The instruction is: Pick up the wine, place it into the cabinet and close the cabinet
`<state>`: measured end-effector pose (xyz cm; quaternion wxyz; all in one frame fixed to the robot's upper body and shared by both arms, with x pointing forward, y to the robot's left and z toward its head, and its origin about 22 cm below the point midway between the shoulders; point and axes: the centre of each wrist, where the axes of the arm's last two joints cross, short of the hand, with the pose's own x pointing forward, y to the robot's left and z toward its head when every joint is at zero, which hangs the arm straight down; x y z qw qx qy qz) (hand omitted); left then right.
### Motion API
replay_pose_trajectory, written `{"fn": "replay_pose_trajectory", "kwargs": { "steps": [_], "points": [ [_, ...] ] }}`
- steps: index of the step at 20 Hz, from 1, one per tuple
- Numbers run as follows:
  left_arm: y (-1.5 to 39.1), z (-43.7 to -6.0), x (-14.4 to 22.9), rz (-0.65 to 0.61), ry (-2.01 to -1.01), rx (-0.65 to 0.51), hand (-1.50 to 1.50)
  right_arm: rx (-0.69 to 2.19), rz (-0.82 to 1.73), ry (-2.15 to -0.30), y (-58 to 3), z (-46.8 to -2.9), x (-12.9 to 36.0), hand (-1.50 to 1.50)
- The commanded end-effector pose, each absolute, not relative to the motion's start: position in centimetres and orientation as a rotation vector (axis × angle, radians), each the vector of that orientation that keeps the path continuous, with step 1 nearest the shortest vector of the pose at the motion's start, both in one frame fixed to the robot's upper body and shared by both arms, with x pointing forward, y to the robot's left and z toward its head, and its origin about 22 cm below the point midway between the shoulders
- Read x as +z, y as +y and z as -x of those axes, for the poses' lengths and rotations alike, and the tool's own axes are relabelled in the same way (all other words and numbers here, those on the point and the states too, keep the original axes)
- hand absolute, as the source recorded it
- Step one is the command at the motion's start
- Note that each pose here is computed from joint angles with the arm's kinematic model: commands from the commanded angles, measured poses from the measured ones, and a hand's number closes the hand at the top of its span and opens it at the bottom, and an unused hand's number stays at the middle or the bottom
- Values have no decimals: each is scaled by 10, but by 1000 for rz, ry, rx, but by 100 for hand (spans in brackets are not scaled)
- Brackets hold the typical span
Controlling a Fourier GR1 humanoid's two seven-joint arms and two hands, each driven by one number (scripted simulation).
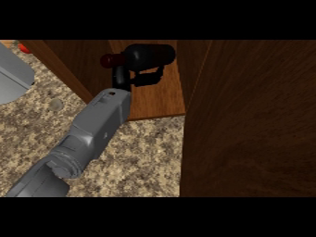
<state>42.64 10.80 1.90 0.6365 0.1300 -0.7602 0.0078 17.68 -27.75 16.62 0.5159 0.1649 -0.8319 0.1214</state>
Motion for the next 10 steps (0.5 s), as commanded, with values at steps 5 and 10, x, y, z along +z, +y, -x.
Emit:
{"fn": "replay_pose_trajectory", "kwargs": {
  "steps": [5,10],
  "points": [
    [119,-440,42,-386,-1751,21,150,309,-411,-1997,-278,-170,163,-150],
    [117,-440,42,-449,-1734,11,-150,301,-388,-2010,-278,-174,164,-150]
  ]
}}
